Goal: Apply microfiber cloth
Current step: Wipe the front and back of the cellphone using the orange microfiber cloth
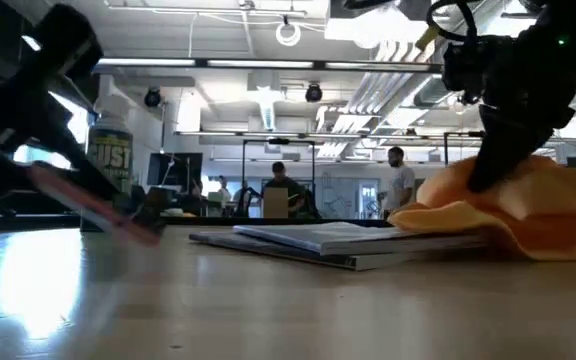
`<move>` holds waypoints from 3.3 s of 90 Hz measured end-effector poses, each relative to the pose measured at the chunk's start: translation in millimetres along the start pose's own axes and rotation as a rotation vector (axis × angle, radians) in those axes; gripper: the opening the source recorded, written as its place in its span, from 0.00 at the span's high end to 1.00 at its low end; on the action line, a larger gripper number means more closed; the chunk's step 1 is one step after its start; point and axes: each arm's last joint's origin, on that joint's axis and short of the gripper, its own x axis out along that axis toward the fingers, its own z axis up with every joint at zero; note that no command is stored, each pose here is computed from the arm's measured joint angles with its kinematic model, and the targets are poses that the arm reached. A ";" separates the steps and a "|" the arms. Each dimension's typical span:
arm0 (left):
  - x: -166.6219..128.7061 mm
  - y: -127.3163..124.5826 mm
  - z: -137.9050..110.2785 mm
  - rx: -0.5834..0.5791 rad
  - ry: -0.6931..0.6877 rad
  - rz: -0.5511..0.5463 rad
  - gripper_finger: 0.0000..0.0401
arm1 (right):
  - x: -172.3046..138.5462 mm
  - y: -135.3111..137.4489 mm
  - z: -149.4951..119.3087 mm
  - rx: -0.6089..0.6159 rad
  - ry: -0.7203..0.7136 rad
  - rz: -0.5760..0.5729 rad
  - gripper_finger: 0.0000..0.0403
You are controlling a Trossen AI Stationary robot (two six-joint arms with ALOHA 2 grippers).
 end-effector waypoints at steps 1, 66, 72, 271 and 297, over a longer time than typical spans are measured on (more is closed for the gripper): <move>1.1 0.9 -0.2 0.006 0.004 0.008 0.97 | -0.4 0.1 0.5 0.000 -0.004 -0.002 1.00; 10.7 6.5 0.3 -0.005 -0.168 -0.128 0.97 | -3.5 -9.9 -4.8 -0.052 0.127 -0.076 1.00; 3.5 1.7 2.6 0.011 -0.159 -0.135 0.97 | -3.5 -9.8 -4.8 -0.055 0.127 -0.075 1.00; -89.5 113.8 -91.9 -1.209 -0.168 0.024 0.63 | -31.9 -82.1 -31.9 0.103 0.499 -0.361 0.57; -92.3 122.5 -91.0 -1.275 -0.208 0.095 0.63 | -50.6 -83.0 -14.8 0.258 0.174 -0.185 0.57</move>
